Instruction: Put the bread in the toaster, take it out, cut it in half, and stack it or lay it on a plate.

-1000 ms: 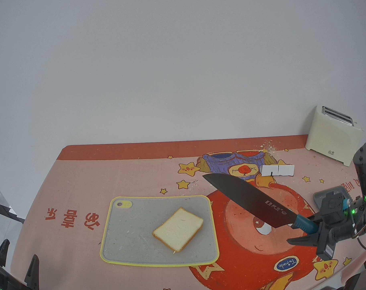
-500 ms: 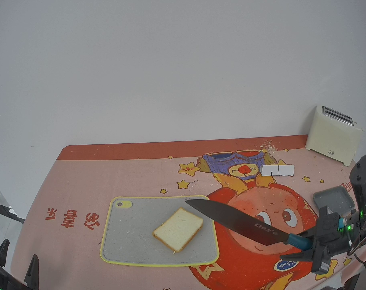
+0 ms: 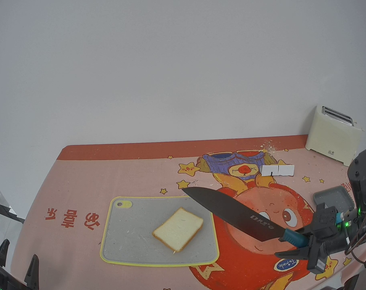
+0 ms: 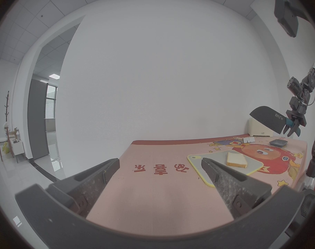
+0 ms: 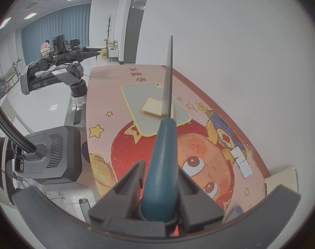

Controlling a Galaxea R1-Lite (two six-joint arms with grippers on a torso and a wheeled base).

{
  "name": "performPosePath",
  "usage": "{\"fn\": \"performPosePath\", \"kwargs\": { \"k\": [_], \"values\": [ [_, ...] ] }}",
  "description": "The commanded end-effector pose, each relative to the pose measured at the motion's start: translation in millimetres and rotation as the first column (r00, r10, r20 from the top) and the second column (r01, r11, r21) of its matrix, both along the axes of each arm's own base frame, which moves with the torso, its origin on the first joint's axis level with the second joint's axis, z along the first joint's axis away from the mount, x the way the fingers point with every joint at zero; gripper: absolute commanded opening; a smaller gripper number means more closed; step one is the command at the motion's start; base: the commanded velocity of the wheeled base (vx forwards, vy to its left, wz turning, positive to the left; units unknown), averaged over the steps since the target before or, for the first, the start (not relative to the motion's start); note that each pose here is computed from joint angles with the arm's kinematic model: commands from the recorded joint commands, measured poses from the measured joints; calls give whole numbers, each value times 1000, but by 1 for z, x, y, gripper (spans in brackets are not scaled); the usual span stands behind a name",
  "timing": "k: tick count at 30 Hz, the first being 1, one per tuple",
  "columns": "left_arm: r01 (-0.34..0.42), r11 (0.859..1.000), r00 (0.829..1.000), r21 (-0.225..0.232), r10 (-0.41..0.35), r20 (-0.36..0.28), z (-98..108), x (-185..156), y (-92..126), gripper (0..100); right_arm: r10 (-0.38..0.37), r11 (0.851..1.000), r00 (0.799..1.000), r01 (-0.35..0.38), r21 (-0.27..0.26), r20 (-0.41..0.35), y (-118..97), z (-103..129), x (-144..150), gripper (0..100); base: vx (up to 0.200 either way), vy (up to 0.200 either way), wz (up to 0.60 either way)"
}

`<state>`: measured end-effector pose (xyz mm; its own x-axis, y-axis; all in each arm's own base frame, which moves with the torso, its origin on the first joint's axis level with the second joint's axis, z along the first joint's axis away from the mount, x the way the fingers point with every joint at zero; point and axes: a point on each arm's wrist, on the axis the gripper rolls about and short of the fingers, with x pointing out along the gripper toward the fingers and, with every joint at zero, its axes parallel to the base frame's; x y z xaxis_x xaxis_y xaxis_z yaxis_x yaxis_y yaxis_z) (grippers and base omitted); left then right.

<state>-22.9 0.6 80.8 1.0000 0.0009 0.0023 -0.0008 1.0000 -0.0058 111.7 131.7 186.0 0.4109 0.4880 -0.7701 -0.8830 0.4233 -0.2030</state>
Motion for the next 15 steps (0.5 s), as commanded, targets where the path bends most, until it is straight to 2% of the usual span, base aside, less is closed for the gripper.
{"fn": "performPosePath", "kwargs": {
  "k": [1, 5, 7, 8, 15],
  "values": [
    [-1, 1000, 1000, 0, 1, -12, -5, 1, 0, 100, 43, 999, 999, -43, 19, -23, 11, 9, -4, 0, 0, 0, 0],
    [-1, 1000, 1000, 0, 1, -12, -5, 1, 0, 100, 44, 998, 995, -47, -30, -89, 16, 8, 0, 0, 0, 0, 0],
    [-1, 1000, 1000, 0, 1, -12, -5, 1, 0, 100, 39, 998, 995, -42, -35, -95, 17, 7, 2, 0, 0, 0, 0],
    [-1, 1000, 1000, 0, 1, -12, -5, 1, 0, 100, 10, 998, 994, -16, -56, -108, 20, 3, 10, 0, 0, 0, 0],
    [-1, 1000, 1000, 0, 1, -10, -5, 1, 0, 100, -8, 999, 995, 3, -53, -102, 35, 8, 27, 0, 0, 0, 0]
  ]
}}
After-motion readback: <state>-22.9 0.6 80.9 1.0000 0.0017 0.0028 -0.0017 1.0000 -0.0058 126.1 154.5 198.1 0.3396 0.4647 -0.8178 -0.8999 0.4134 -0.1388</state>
